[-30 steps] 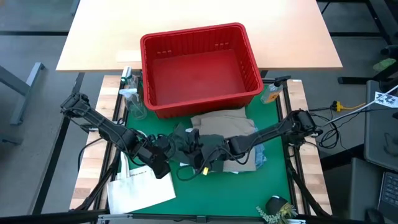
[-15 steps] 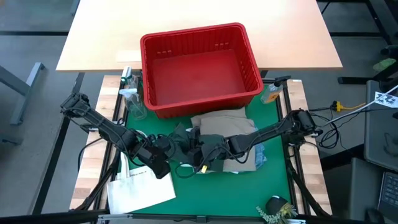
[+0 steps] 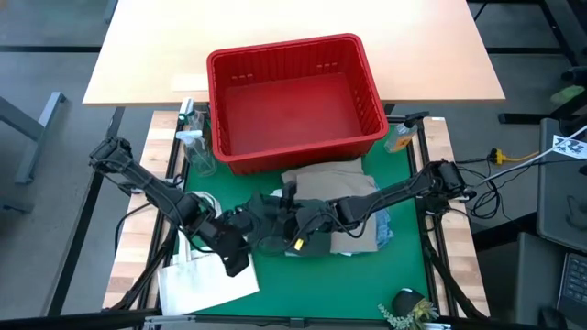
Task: Fold Laundry from Bin
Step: Fold the green polo shirt
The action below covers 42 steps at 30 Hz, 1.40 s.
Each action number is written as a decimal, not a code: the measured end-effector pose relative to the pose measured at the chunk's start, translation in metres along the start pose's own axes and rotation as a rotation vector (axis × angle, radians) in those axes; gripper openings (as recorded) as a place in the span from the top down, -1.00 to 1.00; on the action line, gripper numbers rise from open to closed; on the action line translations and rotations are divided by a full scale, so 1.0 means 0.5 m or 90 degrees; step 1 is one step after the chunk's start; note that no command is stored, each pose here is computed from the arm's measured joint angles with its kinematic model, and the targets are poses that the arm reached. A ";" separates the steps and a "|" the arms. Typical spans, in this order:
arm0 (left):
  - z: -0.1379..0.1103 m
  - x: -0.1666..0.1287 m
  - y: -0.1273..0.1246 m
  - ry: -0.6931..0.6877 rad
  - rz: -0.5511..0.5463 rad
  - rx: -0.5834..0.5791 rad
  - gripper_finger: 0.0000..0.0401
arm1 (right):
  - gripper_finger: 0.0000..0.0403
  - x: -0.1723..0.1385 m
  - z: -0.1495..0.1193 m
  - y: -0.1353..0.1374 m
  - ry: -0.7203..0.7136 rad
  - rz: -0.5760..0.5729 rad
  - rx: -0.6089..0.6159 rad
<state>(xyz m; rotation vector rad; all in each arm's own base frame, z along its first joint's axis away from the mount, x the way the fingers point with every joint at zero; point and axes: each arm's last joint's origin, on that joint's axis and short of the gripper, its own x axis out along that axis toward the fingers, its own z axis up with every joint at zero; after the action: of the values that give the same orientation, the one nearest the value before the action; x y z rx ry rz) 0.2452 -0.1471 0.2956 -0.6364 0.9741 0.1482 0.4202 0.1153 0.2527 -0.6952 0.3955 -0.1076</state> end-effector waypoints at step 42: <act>0.090 0.031 0.070 -0.147 0.165 -0.049 0.81 | 0.17 -0.183 0.007 -0.003 0.197 0.222 0.203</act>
<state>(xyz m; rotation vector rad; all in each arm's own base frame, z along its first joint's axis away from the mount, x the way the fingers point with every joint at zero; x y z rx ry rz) 0.2729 -0.0958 0.2860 -0.5484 0.8272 0.4805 0.3373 0.1368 0.2853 -0.2870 0.7723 0.0533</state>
